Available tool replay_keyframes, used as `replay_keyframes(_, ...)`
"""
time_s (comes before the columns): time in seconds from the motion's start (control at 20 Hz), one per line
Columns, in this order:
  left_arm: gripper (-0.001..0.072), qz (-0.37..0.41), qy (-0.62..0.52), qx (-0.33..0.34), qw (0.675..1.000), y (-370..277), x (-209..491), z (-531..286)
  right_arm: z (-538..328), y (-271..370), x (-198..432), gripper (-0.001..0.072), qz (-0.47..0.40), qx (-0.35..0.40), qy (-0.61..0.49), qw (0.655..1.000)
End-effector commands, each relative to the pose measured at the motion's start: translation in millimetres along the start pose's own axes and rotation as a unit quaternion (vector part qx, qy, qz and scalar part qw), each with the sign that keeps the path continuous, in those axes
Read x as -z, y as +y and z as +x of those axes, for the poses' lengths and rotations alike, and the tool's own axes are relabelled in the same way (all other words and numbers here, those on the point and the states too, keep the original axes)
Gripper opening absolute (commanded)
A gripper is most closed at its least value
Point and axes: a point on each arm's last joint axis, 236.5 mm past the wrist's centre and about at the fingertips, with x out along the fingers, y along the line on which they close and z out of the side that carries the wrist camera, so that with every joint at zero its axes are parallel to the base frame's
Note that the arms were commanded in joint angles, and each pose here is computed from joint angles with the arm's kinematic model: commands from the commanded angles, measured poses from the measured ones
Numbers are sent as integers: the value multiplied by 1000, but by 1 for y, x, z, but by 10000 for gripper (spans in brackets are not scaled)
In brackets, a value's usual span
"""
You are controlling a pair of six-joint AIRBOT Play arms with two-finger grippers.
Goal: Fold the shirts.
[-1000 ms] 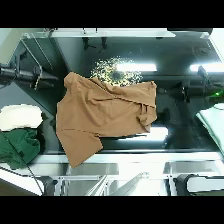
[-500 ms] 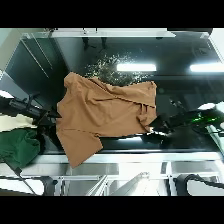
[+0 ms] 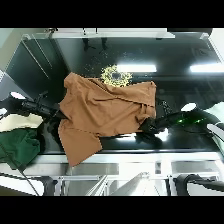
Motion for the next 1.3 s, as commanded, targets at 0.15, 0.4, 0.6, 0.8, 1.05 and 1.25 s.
replay_keyframes(0.15,20,14,32,5,999,-2,10,-5,-23,19,-8,464,1,-33,-1,999)
replay_keyframes(0.4,21,16,36,10,999,-1,13,-7,-22,16,-17,464,26,-38,-14,999)
replay_keyframes(0.6,20,23,37,10,999,-2,13,-6,-27,0,-33,463,26,-4,-44,999)
replay_keyframes(0.8,21,31,42,11,999,-5,15,-5,-32,-33,-42,463,42,67,-62,995)
replay_keyframes(1.05,21,37,42,12,998,-5,15,-4,-29,-33,-56,463,48,73,-86,992)
replay_keyframes(1.25,21,37,42,12,998,-5,15,-4,-15,-2,-70,462,20,63,-99,993)
